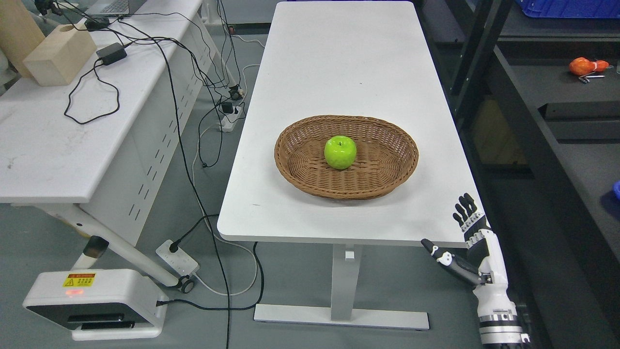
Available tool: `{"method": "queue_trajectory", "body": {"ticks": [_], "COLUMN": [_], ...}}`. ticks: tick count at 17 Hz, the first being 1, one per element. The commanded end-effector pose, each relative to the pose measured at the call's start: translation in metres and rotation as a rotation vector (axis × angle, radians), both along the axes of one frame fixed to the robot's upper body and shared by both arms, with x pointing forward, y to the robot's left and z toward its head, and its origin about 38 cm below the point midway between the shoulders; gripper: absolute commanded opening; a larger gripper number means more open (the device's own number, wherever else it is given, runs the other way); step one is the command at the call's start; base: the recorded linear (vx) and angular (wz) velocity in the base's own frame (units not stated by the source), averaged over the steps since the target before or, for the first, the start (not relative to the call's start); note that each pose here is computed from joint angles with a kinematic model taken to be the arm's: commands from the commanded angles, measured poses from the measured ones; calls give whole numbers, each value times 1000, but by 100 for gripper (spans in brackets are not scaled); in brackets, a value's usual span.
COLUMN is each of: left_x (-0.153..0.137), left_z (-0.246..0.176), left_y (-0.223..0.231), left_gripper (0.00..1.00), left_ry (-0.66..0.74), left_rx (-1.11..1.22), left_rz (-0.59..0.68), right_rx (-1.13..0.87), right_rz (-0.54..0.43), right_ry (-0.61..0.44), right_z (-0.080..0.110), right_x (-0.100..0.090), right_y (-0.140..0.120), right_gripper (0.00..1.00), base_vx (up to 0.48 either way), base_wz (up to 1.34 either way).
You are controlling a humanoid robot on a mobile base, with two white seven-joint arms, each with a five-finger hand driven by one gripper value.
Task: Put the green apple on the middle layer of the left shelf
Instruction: 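Raise the right hand and move it toward the wicker basket, then lower the right hand over the green apple in the basket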
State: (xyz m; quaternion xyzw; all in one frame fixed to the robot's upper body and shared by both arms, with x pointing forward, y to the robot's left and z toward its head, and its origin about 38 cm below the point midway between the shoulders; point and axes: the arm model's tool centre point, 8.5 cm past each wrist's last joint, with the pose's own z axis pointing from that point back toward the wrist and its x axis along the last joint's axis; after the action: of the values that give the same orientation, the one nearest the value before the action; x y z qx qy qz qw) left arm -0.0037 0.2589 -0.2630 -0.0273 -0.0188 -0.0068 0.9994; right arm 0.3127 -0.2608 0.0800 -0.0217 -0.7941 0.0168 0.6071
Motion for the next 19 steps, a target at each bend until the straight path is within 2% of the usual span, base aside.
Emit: {"method": "queue_trajectory", "body": {"ticks": [1,2,4,7,8,10,13,14,16,19], "left_x": [0,0,0,0,0,0,-1,0,0,0], "left_z": [1,1,1,1,1,1,1,1,1,1], "left_y": [11,11,11,11,11,11,11,11,11,11], "left_gripper": [100,100,100,100,100,100,100,100,100,100], "left_ry": [1,1,1,1,-1,1,2,-1,1,1], "left_rx": [17,17,18,18,17,18,17,18,17,18], "left_rz": [-1,-1,0,0,-1,0,0,-1,-1,0], "right_rx": [-370,-619,-925,-968,-967,-951,-980,-1053,-1161,-1156], "right_rz": [26,62,86,78,69,106,159,283,426,517], "right_ry": [-125,-153,-169,-196,-234,-328,-361,-327,-286,-301], "right_z": [36,44,55,69,78,86,92,79,60,49], "right_x": [2,4,10,16,17,14,22,27,27,22], "right_y": [-41,-51,-66,-76,-79,-73,-61,-36,-8,17], "right_gripper": [100,100,100,100,100,100,100,100,100,100], "base_vx": [118,118,123,153,180,160,210,185,195,169], "base_wz": [82,82,107,89,73,61,93,92,81,45]}}
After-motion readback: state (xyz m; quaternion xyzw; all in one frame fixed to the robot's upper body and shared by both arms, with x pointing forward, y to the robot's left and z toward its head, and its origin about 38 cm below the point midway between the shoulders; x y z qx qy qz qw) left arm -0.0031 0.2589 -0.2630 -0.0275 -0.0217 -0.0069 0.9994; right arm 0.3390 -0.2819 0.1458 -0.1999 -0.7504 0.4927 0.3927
